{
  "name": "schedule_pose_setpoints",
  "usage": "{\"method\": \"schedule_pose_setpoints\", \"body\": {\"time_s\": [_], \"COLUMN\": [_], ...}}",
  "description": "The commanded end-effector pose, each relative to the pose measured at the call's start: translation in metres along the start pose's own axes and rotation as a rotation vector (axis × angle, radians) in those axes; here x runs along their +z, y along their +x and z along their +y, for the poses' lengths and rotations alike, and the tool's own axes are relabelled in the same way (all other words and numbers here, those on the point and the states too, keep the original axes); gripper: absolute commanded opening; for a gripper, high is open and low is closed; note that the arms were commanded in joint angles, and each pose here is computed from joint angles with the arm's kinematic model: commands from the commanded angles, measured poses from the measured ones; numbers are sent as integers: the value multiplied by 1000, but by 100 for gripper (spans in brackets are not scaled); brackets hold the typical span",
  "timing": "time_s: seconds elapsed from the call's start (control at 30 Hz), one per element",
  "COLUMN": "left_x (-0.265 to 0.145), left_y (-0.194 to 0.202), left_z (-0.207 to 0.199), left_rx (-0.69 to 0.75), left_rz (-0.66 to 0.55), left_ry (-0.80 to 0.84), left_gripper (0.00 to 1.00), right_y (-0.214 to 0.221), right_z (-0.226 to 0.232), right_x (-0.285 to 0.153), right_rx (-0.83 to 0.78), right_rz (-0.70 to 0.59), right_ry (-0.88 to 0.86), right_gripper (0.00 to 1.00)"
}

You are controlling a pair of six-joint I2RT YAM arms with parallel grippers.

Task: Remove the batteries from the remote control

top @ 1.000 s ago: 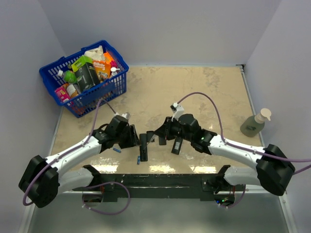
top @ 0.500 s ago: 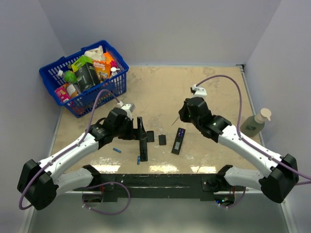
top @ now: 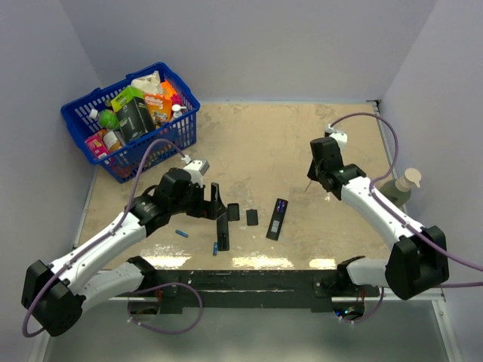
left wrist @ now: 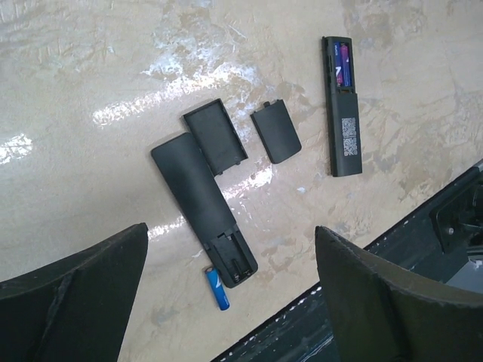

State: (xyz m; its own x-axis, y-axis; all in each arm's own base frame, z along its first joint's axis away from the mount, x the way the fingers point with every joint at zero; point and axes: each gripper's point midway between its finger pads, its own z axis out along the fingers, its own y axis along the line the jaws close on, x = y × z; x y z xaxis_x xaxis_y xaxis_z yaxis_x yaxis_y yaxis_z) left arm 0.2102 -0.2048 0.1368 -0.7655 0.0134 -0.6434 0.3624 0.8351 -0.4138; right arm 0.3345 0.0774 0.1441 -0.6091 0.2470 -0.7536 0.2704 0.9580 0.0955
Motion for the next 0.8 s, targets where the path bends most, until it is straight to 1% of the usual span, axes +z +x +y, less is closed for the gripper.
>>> {"method": "schedule_pose_setpoints", "body": {"time_s": [0.0, 0.07, 0.1, 0.2, 0.33, 0.53, 0.77], "left_x": [-8, -10, -10, -9, -7, -5, -2], "left_y": [-14, -15, -16, -15, -13, -11, -10], "left_z": [-4, -3, -3, -2, -1, 0, 1], "left_rx": [41, 37, 33, 26, 21, 18, 19], "left_rz": [-61, -73, -81, -79, -74, -64, -52], "left_ry": [6, 2, 3, 0, -3, -7, -11], "left_gripper": [95, 95, 95, 95, 95, 95, 95], "right_y": [-24, -24, -24, -21, -23, -19, 5], "right_z": [-8, -6, 8, 34, 49, 57, 52], "right_x": [17, 22, 23, 20, 8, -19, -26], "right_rx": [15, 10, 14, 16, 32, 98, 115], "right_rz": [-31, -21, -12, 11, 8, 23, 76], "right_ry": [30, 12, -59, -202, -307, -404, -420], "right_gripper": [0, 0, 0, 0, 0, 0, 0]}}
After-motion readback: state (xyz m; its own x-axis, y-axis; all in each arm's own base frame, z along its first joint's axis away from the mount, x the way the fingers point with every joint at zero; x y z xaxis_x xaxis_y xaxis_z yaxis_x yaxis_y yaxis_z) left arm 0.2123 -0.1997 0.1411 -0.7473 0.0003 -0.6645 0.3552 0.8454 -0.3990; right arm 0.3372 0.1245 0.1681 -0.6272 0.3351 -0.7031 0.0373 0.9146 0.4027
